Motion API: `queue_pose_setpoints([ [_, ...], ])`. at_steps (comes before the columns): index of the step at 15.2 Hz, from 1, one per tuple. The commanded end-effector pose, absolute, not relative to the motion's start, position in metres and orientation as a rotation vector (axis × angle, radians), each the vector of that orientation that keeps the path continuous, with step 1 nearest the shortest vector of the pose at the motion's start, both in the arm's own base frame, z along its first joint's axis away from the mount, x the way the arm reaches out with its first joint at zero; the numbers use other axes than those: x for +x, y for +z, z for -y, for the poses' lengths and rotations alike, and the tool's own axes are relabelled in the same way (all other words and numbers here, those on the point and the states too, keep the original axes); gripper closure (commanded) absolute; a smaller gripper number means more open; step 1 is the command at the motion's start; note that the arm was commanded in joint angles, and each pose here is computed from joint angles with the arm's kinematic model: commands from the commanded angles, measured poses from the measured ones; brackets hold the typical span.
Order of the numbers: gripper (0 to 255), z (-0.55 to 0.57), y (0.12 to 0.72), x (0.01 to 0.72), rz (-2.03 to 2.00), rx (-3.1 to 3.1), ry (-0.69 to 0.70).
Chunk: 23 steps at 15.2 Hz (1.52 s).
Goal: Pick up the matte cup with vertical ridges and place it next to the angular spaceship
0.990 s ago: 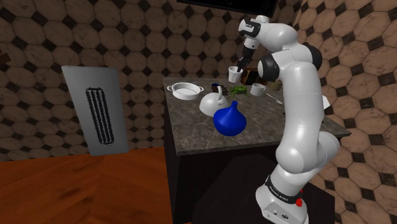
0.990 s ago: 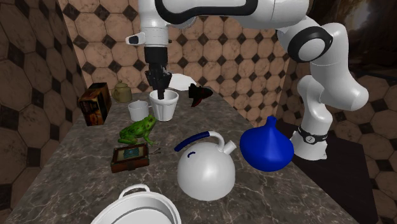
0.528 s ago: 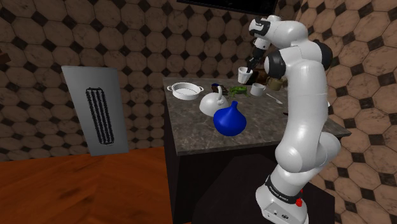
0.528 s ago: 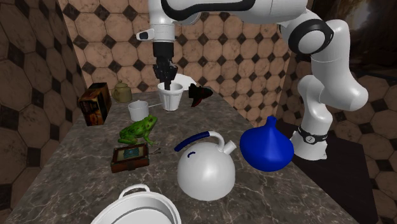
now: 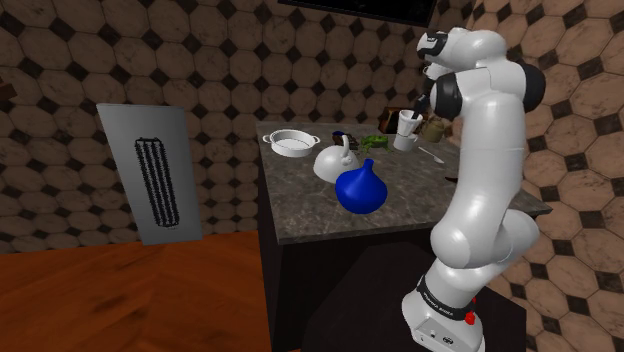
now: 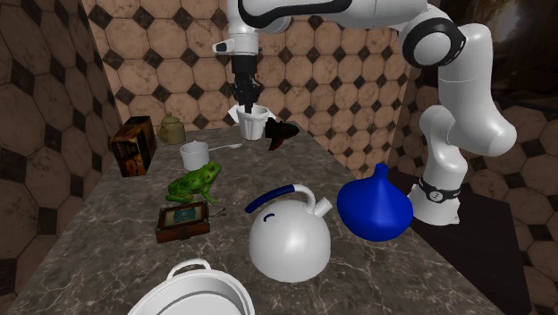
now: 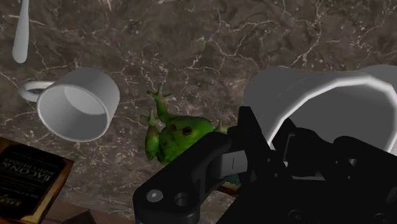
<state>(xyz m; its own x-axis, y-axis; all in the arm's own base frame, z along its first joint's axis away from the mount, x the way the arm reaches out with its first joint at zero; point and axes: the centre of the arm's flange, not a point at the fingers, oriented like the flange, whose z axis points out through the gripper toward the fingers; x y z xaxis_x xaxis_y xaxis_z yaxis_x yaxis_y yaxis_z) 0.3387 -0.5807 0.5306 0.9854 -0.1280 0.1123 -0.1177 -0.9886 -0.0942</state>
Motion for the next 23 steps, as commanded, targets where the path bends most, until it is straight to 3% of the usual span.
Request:
queue_pose_setpoints([
  [1, 255, 0.593, 0.528, 0.314, -0.187, -3.043, -0.181],
  [11, 255, 0.652, 0.529, 0.187, -0.187, -3.043, -0.181],
  [23, 255, 0.652, 0.465, 0.187, -0.187, -3.043, -0.181],
])
